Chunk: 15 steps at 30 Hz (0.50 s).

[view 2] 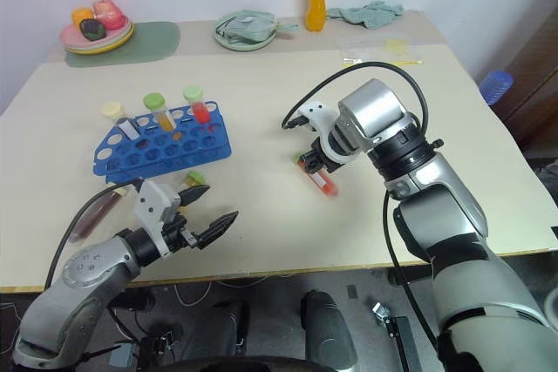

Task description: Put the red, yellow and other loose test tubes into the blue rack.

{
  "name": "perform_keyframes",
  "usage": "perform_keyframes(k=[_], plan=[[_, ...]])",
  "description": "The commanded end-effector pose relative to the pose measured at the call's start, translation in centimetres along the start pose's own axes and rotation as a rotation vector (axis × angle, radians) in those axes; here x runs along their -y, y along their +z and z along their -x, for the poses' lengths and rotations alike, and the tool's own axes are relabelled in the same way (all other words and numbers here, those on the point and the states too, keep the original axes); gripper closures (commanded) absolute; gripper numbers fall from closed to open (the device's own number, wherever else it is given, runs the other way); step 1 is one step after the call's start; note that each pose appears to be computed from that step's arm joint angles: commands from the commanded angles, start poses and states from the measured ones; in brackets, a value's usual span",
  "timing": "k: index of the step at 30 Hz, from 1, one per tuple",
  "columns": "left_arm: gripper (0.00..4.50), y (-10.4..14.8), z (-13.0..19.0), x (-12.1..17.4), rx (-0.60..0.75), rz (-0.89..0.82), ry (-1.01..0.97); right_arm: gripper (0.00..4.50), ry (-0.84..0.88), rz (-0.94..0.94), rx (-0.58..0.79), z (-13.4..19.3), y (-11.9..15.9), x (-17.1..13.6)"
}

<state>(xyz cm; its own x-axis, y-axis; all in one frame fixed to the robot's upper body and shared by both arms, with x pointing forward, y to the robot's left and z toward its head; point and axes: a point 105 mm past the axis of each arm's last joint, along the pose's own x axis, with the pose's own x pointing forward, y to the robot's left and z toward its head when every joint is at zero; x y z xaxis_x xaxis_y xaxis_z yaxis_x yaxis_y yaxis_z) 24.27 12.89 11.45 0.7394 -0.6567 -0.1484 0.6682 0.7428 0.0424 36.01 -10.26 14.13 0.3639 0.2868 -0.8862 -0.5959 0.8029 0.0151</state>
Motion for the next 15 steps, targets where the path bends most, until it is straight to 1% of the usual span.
perform_keyframes(k=[1,2,5,6,8,9,11,13,15], plan=[[0.0,1.0,0.2,0.2,0.036,-0.042,-0.011,3.79,0.022,0.012,0.083,1.7,0.9,-0.1],[0.0,1.0,0.2,0.1,0.036,-0.043,-0.01,3.79,0.032,0.024,0.111,2.1,1.0,-0.3],[0.0,0.9,0.5,-0.4,0.031,-0.046,0.013,3.79,0.112,0.131,0.256,3.7,1.7,-2.3],[0.0,0.8,0.8,-0.9,0.026,-0.047,0.038,3.79,0.161,0.203,0.381,4.6,2.6,-3.5],[0.0,0.5,1.5,-2.0,0.022,-0.042,0.093,3.79,0.235,0.314,0.699,6.9,5.0,-6.0],[0.0,0.5,1.7,-2.4,0.022,-0.041,0.11,3.79,0.248,0.334,0.801,7.7,5.6,-6.6],[0.0,0.3,2.4,-3.9,0.027,-0.041,0.187,3.79,0.301,0.306,1.058,8.5,7.4,-8.5],[0.0,0.2,3.0,-5.2,0.03,-0.047,0.247,3.79,0.309,0.237,1.24,8.1,9.1,-9.7],[0.0,0.5,3.2,-6.0,0.042,-0.063,0.282,3.79,0.338,0.219,1.348,7.1,10.4,-11.4]])
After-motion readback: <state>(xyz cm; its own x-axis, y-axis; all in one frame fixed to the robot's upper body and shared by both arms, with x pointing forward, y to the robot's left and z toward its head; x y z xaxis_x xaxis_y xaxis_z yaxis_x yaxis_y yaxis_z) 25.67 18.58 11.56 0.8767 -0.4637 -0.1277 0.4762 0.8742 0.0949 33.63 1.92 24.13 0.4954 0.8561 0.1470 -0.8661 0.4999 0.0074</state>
